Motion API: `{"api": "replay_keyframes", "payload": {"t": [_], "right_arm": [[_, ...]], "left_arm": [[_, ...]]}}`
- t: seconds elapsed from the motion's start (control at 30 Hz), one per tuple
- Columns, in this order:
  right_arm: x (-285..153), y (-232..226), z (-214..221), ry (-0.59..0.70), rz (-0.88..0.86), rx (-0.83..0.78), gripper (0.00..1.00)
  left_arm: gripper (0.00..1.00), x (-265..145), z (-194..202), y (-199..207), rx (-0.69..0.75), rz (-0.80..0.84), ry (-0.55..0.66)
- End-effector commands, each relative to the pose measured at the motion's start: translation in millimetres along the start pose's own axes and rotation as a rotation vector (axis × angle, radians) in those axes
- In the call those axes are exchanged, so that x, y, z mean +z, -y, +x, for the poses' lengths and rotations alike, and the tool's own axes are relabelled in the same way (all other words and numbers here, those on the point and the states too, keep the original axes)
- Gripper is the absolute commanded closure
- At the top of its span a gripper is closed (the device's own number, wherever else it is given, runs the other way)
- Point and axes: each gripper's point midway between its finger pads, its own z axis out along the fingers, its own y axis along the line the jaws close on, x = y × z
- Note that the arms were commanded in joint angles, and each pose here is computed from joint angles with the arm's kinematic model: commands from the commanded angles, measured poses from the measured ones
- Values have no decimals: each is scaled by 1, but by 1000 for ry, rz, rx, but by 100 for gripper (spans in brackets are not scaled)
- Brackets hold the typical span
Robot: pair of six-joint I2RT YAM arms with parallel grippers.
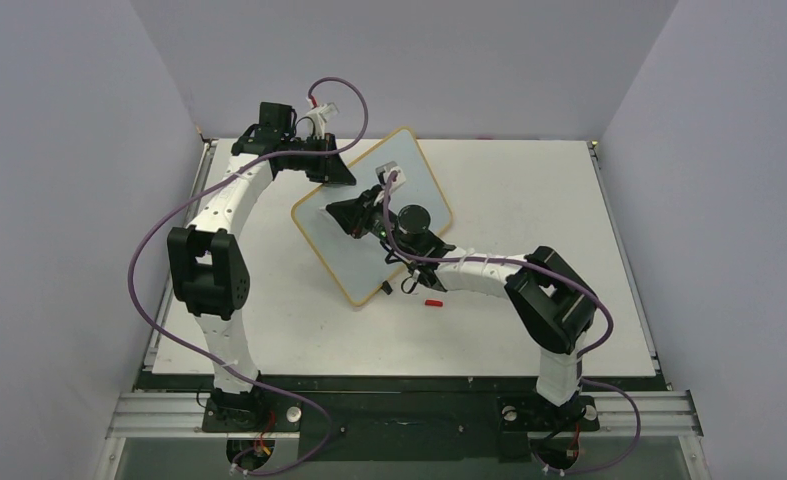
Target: Write a sentence on the whiteboard
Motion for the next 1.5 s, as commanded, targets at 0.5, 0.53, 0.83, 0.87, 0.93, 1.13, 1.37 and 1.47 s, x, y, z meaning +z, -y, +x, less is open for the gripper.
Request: {"api": "replay_keyframes", "payload": {"t": [0.5,0.53,0.83,0.87,0.93,1.13,1.37,1.47], "right_arm": [[-23,24,21,-21,46,10,100],[-23,26,22,-25,53,7,100],[-23,48,9,-11,134,-4,100],[-23,51,7,-9,139,-4,100],[-21,54,2,-2,141,-2,100],[-10,50,-10,12,117,-7,100],[2,45,-18,19,94,1,100],[5,43,-21,21,89,0,100]], "left_arm": [[100,-14,-31,10,171,-40,104],[100,-14,-30,10,171,-40,102],[100,-13,-29,10,169,-31,100],[100,-13,-29,11,169,-30,101],[100,-13,-29,10,171,-31,102],[100,-13,-29,16,171,-5,104],[100,-15,-30,18,176,-1,111],[100,-15,-30,18,175,-2,111]]}}
